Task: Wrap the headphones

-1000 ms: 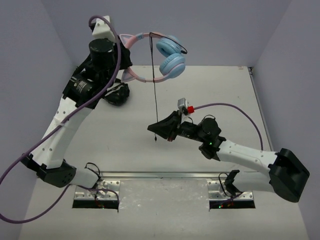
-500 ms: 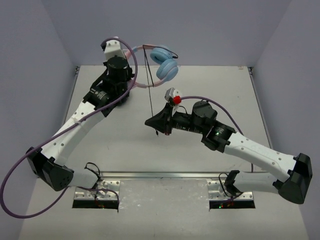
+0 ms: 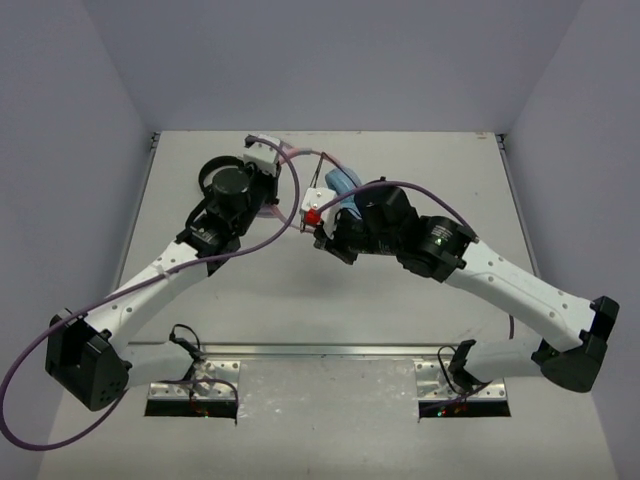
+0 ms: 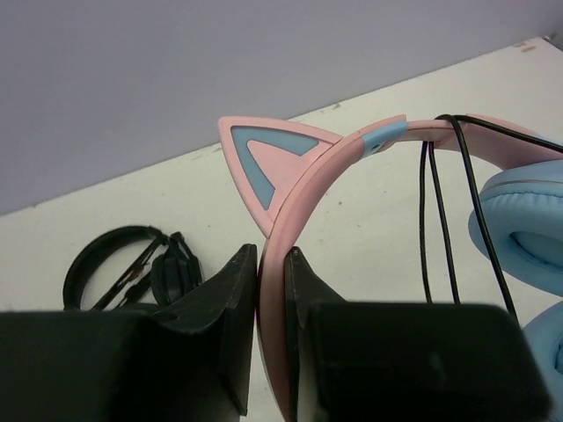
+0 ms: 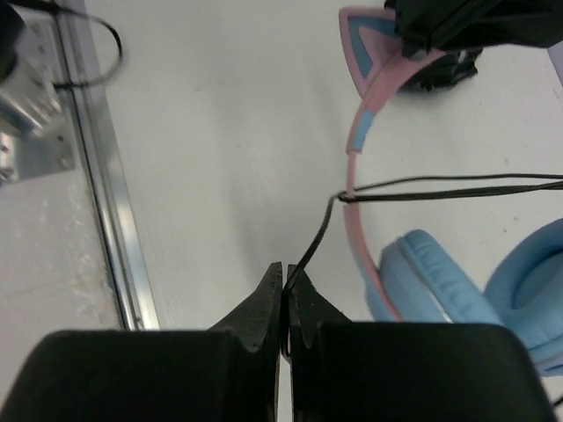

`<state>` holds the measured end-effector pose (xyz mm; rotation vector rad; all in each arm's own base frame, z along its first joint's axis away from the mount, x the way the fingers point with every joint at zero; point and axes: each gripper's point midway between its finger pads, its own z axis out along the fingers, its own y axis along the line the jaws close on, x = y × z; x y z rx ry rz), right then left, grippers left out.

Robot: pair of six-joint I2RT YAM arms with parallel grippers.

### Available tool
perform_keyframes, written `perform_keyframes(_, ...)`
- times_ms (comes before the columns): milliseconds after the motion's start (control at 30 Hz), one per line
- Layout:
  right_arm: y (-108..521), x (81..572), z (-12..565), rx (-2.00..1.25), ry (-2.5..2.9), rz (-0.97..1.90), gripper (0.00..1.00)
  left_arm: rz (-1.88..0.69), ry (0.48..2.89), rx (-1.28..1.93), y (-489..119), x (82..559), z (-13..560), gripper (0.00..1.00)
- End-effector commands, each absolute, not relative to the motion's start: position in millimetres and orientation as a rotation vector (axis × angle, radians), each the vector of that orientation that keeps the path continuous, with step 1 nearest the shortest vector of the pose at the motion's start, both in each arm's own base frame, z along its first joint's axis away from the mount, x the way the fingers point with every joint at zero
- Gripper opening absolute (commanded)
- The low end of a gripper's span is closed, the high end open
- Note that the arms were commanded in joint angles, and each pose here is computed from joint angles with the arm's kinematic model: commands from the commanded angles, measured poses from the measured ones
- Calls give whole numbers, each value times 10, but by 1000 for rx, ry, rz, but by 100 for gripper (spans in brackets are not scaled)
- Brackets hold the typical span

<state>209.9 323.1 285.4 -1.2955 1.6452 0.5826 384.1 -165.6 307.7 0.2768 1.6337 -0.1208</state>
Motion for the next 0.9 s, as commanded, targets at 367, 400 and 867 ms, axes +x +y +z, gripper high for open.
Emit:
perform_keyframes(367,2739,2582,2794,-1462,1621,88,1,-457,1340,867,-2486,3312,3126,0)
perform_keyframes(400,2716,2606,2833,-1438,1611,79,1,-461,1352,879,-2498,3327,3071,0)
perform_keyframes(867,2254,3095,3067,-1103,1606,-20,11,-563,1429,985,-2675,3372,2767,0)
